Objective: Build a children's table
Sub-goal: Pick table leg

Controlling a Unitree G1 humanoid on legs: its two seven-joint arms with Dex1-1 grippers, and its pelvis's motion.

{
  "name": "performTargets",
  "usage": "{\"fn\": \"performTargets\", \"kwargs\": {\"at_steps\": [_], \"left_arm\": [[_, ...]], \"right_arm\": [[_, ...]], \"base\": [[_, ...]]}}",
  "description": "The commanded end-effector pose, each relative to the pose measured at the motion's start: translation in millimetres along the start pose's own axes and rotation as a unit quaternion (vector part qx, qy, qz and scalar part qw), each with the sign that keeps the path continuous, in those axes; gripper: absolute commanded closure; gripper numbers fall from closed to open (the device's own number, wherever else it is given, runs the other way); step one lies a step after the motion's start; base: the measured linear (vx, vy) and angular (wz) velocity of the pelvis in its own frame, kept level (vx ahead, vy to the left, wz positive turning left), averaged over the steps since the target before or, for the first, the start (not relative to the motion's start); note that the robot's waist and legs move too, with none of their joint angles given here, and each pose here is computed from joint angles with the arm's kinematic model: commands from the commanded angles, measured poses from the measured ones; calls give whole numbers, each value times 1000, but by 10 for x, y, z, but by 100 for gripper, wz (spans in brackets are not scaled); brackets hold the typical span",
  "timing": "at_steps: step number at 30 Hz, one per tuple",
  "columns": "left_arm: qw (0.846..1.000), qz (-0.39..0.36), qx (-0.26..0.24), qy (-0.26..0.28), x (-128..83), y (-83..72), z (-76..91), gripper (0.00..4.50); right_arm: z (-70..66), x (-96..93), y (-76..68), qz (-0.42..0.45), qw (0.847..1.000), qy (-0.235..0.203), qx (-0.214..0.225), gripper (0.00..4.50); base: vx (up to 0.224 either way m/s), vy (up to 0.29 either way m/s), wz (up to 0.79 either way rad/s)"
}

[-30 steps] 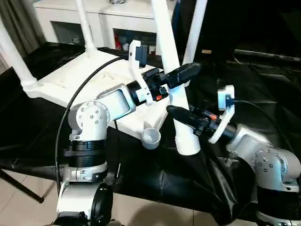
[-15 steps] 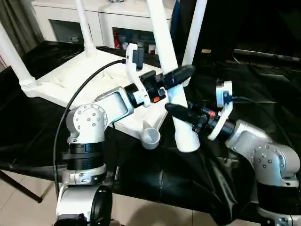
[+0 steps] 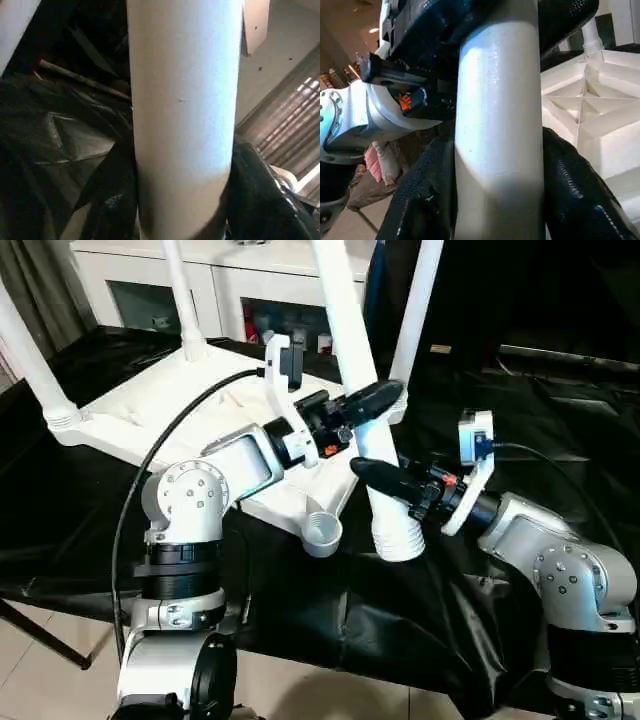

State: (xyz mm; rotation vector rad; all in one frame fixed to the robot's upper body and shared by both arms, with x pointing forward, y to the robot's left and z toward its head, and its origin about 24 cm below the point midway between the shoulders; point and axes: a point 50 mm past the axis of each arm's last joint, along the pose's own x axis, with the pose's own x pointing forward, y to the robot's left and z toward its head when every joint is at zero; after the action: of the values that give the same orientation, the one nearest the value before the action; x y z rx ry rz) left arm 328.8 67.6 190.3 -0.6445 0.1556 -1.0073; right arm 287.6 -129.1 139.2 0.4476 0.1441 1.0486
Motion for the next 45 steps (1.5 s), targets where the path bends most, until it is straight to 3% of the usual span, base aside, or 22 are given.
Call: {"fn": "performTargets", "kwargs": {"at_steps": [1, 5, 20, 21, 24, 26, 30, 31, 34, 35, 38, 40, 41, 45], "left_arm": [[999, 14, 48, -8, 56, -53, 90, 251], [991, 46, 121, 16, 100, -42, 93, 261], [984, 33, 171, 25, 149, -86, 60, 264], [982, 30, 182, 30, 152, -87, 47, 264], [977, 35, 207, 44, 154, -67, 21, 264], [976, 35, 208, 44, 153, -65, 21, 264], [975, 29, 215, 51, 146, -69, 10, 265], [973, 27, 223, 58, 136, -71, 2, 209], [977, 14, 204, 61, 113, -74, -16, 189], [986, -26, 154, 53, 46, -81, -35, 179], [988, -69, 126, 53, -51, -72, -80, 150], [986, -88, 127, 66, -98, -72, -119, 139], [985, -97, 123, 76, -147, -51, -146, 114], [987, -105, 94, 72, -202, -12, -144, 104]], "right_arm": [[10, 19, 4, 5, 1000, 11, 4, 194], [-5, 94, -57, -69, 991, 73, -83, 160], [-151, 222, -166, -140, 981, 127, -48, 154], [-161, 219, -192, -152, 978, 134, -52, 181], [-167, 208, -220, -164, 974, 145, -51, 194], [-164, 208, -219, -164, 974, 145, -50, 229], [-158, 215, -213, -158, 975, 146, -52, 242], [-158, 222, -202, -149, 977, 142, -51, 247], [-151, 233, -174, -130, 982, 132, -48, 250], [-110, 246, -85, -73, 992, 95, -26, 252], [-68, 223, 6, -10, 998, 63, 8, 257], [-61, 205, 22, 7, 998, 56, 21, 258], [-69, 179, 34, 22, 998, 60, 25, 259], [-107, 130, 50, 42, 995, 86, 16, 259]], "base": [[0, 0, 0], [0, 0, 0], [0, 0, 0], [0, 0, 0], [0, 0, 0], [0, 0, 0], [0, 0, 0], [0, 0, 0], [0, 0, 0], [0, 0, 0], [0, 0, 0], [0, 0, 0], [0, 0, 0], [0, 0, 0]]}}
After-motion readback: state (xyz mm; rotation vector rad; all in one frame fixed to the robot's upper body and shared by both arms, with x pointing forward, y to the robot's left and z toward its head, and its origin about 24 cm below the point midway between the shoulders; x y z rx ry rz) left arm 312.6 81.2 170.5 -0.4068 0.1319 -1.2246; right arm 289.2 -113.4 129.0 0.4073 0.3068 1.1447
